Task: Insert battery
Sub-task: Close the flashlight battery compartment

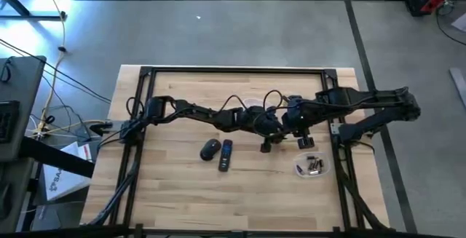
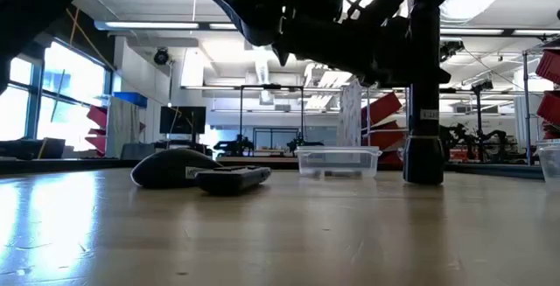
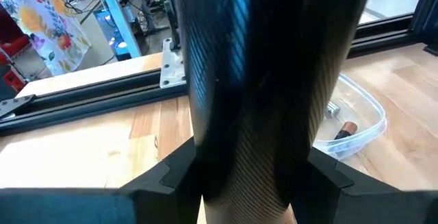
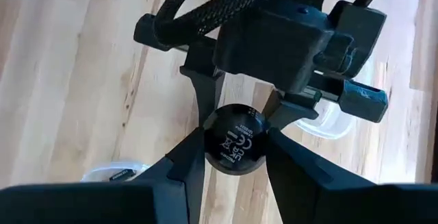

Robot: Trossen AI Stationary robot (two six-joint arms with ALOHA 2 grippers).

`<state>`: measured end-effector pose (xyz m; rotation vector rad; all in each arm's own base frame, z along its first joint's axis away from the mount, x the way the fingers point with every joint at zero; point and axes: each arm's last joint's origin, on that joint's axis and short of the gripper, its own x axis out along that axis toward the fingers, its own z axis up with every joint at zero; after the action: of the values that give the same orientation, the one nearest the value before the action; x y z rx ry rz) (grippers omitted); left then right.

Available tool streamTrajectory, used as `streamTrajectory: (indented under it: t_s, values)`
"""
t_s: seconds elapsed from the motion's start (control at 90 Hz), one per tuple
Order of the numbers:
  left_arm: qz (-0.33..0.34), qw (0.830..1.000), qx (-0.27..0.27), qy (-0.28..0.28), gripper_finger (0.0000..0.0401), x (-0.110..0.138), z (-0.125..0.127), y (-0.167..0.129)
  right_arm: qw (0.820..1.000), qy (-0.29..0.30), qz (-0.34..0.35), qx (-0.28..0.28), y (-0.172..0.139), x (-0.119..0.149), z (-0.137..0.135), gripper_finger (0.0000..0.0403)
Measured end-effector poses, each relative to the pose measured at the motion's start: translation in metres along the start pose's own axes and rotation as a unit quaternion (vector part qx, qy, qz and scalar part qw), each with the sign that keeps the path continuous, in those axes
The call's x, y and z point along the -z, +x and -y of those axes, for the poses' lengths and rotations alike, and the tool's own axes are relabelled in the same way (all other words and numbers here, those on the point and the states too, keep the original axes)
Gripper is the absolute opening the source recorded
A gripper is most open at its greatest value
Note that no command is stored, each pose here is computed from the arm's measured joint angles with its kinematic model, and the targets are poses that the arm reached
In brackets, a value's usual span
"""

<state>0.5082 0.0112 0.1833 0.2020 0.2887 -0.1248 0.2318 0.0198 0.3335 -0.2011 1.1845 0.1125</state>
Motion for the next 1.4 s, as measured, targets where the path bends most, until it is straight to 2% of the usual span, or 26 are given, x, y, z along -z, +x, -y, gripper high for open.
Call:
streamTrajectory:
  t_s: [0.1, 0.267, 0.578, 0.811, 0.867, 1.156, 1.4]
  values:
    - [0.000, 1.000, 0.000, 0.000, 0.0146, 0.000, 0.000, 0.000, 1.000, 0.003, -0.001, 0.000, 0.000, 0.000, 0.000, 0.0109]
    - [0.003, 1.000, -0.001, -0.001, 0.0146, -0.001, 0.000, 0.000, 0.999, 0.040, -0.005, 0.000, 0.000, 0.001, 0.000, 0.0094]
    - [0.002, 1.000, -0.001, -0.009, 0.0146, 0.000, 0.000, 0.000, 0.989, 0.144, -0.010, 0.013, 0.000, 0.002, 0.000, 0.0090]
    - [0.001, 1.000, 0.000, -0.012, 0.0146, 0.000, 0.000, 0.000, 0.980, 0.198, -0.001, 0.021, 0.001, 0.001, 0.001, 0.0089]
    - [0.002, 1.000, 0.002, -0.012, 0.0146, -0.001, 0.000, 0.000, 0.980, 0.196, 0.006, 0.021, 0.002, -0.001, 0.001, 0.0089]
    - [0.007, 1.000, 0.025, 0.002, 0.0146, 0.000, 0.000, 0.000, 0.993, 0.113, 0.012, 0.011, 0.002, -0.003, 0.001, 0.0089]
    - [0.002, 0.999, 0.017, -0.028, 0.0146, 0.002, -0.011, -0.002, 0.982, 0.185, 0.007, 0.025, 0.002, -0.001, 0.001, 0.0089]
